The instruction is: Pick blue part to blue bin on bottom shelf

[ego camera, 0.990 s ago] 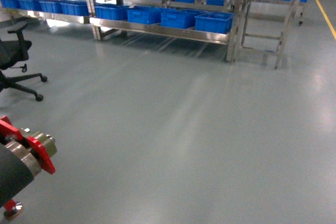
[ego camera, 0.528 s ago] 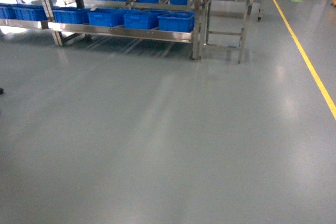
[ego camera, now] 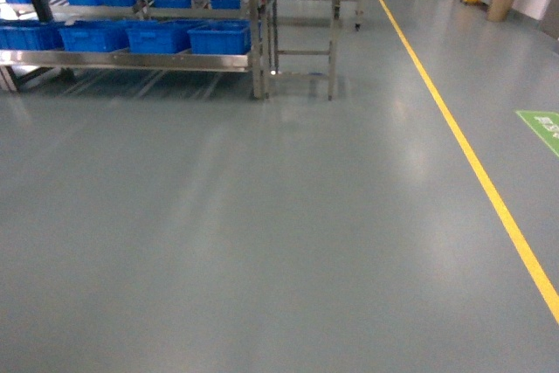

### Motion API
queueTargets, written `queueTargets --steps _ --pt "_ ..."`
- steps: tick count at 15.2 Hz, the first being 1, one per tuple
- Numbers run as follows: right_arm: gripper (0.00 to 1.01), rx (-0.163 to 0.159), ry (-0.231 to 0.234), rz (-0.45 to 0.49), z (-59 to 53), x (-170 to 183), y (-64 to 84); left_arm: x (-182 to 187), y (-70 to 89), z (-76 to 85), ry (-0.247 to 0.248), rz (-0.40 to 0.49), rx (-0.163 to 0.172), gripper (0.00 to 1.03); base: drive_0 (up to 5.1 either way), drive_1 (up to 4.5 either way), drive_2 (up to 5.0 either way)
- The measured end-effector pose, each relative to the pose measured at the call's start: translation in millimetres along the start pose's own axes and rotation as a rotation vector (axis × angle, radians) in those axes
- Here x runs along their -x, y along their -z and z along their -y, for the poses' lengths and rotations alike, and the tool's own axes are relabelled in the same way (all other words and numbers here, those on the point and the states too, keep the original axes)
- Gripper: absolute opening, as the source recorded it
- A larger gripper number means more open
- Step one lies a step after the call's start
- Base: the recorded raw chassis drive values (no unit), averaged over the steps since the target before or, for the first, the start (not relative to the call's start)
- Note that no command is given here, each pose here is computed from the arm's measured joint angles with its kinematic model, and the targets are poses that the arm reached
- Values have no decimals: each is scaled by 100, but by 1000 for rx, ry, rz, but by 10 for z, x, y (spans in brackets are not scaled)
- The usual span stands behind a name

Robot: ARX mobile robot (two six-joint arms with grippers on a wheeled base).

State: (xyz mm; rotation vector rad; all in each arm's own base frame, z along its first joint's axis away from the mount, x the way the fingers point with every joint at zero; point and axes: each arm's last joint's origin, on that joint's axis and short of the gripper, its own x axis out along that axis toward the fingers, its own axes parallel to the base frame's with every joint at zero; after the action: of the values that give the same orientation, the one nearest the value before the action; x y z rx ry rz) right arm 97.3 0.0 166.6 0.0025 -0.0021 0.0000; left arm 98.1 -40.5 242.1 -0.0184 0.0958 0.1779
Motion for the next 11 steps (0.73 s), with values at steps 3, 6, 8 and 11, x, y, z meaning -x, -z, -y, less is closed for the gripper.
queueTargets --steps 3,6,8,11 --pt "98 0 0 0 0 0 0 0 0 0 0 0 0 44 -151 -151 -151" --pt "98 0 0 -1 0 0 1 -2 4 1 0 -4 -3 44 -25 256 -305" --pt "98 0 0 2 0 0 -1 3 0 -3 0 0 0 44 -8 415 -432" --pt "98 0 0 0 0 0 0 3 -2 -3 0 2 2 44 -1 421 -424"
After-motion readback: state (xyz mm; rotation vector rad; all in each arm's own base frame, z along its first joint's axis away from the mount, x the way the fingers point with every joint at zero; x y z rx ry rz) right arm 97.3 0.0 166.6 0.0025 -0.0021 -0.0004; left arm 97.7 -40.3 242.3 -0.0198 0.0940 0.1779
